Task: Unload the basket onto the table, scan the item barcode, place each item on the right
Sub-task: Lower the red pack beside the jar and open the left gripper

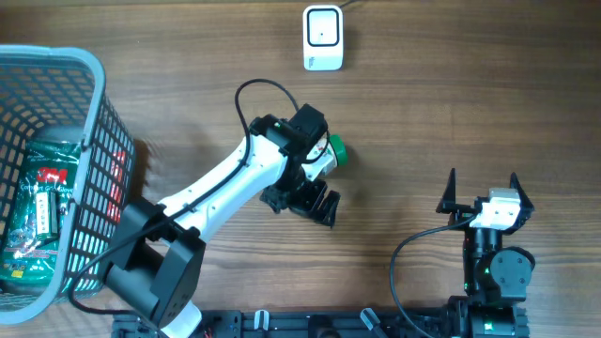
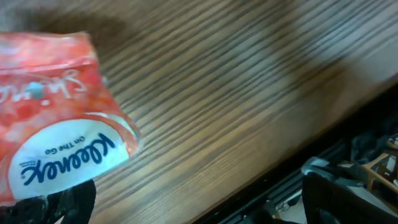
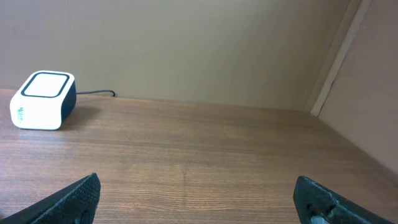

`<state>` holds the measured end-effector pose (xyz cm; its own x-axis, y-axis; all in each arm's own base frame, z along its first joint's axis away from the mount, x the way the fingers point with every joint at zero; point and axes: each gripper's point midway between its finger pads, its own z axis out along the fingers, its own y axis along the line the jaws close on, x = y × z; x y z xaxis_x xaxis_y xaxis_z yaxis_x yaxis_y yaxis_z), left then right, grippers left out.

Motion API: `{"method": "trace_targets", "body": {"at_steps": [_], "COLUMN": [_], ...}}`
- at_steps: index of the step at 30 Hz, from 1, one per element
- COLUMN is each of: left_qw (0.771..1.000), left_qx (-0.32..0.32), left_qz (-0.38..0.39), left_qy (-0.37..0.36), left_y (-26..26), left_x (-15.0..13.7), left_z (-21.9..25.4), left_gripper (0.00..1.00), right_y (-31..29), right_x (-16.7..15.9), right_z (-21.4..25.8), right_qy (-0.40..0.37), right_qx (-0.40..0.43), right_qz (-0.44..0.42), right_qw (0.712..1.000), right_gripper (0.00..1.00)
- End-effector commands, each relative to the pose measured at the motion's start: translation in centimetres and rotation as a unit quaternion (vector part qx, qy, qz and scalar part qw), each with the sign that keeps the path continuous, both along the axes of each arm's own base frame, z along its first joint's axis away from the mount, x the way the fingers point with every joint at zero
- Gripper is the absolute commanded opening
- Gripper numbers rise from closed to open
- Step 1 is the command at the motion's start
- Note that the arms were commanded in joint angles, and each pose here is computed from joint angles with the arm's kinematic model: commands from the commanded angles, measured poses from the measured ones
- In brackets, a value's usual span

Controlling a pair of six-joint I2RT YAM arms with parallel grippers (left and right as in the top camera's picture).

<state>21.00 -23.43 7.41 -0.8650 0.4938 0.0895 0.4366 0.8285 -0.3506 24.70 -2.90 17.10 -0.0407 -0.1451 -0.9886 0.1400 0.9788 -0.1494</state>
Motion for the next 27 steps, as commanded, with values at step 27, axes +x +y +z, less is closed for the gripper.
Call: {"method": "trace_targets", "body": {"at_steps": [27], "left_qw": [0.902], "left_qx": [-0.093], "left_qz": [0.336], "left_qy": [-0.254], "left_y": [9.5], "left_x": [14.7], "left_z": [18.1], "left_gripper": [1.0], "right_y": [-0.3], "right_x": [-0.1], "right_z": [0.1], "right_qy": [-0.002], "right_qx": [-0.005], "right_qz": [-0.007], "right_qw": [1.0], "right_gripper": [1.0]}}
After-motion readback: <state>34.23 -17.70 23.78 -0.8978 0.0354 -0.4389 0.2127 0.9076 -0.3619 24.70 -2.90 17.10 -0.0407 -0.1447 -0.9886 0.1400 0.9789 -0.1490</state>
